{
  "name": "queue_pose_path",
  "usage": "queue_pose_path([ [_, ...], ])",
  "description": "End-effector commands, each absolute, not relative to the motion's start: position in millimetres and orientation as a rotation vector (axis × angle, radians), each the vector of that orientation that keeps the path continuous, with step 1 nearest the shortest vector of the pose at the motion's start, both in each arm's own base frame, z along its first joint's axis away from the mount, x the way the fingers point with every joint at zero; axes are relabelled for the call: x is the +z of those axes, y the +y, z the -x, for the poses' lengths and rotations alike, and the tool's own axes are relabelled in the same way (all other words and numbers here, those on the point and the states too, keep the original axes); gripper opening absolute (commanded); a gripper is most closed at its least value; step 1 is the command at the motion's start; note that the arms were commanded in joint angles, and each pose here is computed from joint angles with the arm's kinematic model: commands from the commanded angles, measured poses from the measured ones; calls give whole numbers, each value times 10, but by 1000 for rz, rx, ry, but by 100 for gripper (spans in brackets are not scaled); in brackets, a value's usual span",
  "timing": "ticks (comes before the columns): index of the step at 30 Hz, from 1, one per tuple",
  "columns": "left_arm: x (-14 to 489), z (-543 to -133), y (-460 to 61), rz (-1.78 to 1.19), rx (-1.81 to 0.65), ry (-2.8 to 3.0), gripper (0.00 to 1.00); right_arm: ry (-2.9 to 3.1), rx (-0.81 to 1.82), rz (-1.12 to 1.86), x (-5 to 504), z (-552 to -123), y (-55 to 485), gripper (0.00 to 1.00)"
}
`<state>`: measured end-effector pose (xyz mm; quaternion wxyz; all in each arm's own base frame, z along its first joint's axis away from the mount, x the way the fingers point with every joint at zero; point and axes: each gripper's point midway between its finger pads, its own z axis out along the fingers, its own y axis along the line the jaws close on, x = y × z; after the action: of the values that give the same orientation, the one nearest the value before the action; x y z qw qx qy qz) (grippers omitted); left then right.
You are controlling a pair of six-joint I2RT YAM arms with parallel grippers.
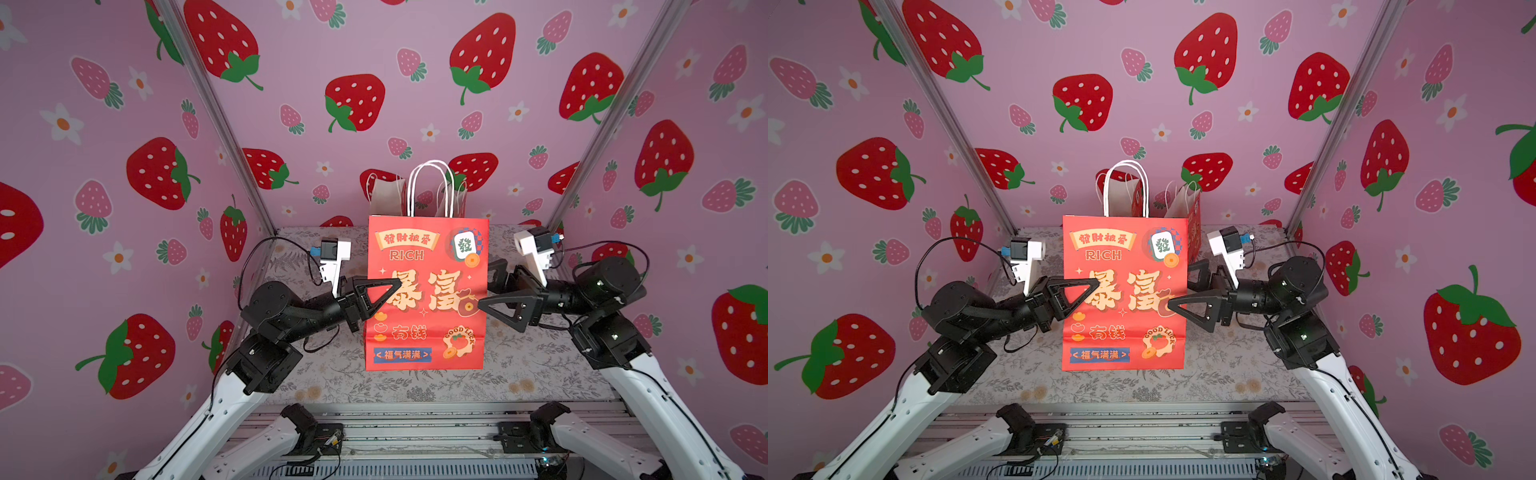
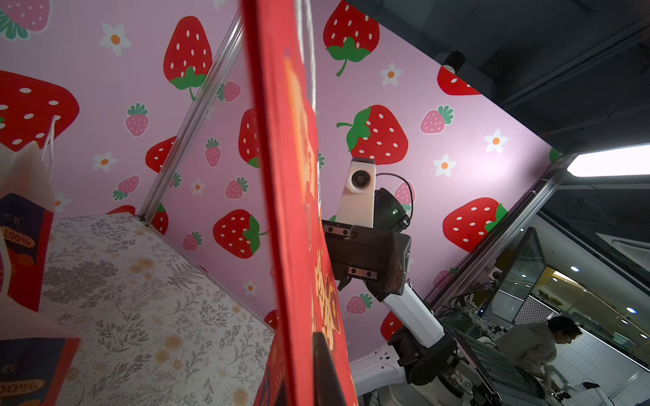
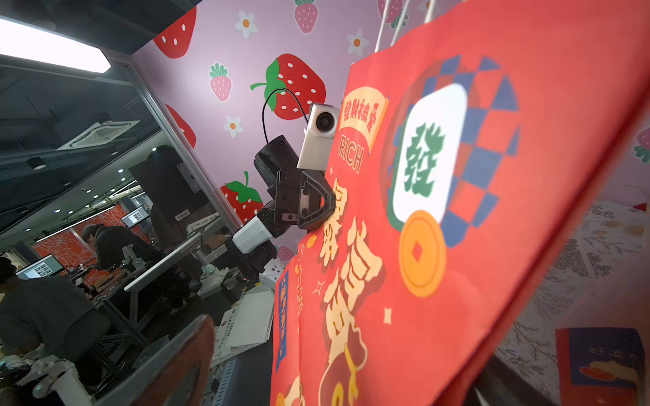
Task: Put away the paper bag
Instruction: Press the paper bag.
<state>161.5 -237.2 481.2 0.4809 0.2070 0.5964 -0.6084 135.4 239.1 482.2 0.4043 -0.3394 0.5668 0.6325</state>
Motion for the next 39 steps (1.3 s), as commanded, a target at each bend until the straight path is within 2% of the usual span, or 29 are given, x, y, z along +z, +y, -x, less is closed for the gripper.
queue_pose_path([
  [1, 4968, -1619, -2323, -481, -1478, 1380, 0, 1414, 1599, 883, 4839, -1332, 2406, 94],
  [13, 4893, -1654, -2354, -489, -1466, 1413, 0, 1459, 1669, 906, 4780, -1397, 2514, 74],
  [29, 4830, -1756, -2420, -485, -1453, 1447, 0, 1508, 1670, 885, 4746, -1480, 2591, 53],
  [32, 4820, -1758, -2424, -488, -1448, 1454, 0, 1524, 1651, 840, 4731, -1566, 2601, 42],
  [34, 4808, -1754, -2432, -495, -1450, 1459, 0, 1538, 1647, 814, 4720, -1623, 2614, 27],
  [36, 4785, -1762, -2445, -500, -1448, 1473, 0, 1550, 1648, 800, 4703, -1662, 2629, 18],
  [39, 4756, -1771, -2469, -517, -1439, 1495, 0, 1556, 1638, 781, 4703, -1692, 2627, 10],
])
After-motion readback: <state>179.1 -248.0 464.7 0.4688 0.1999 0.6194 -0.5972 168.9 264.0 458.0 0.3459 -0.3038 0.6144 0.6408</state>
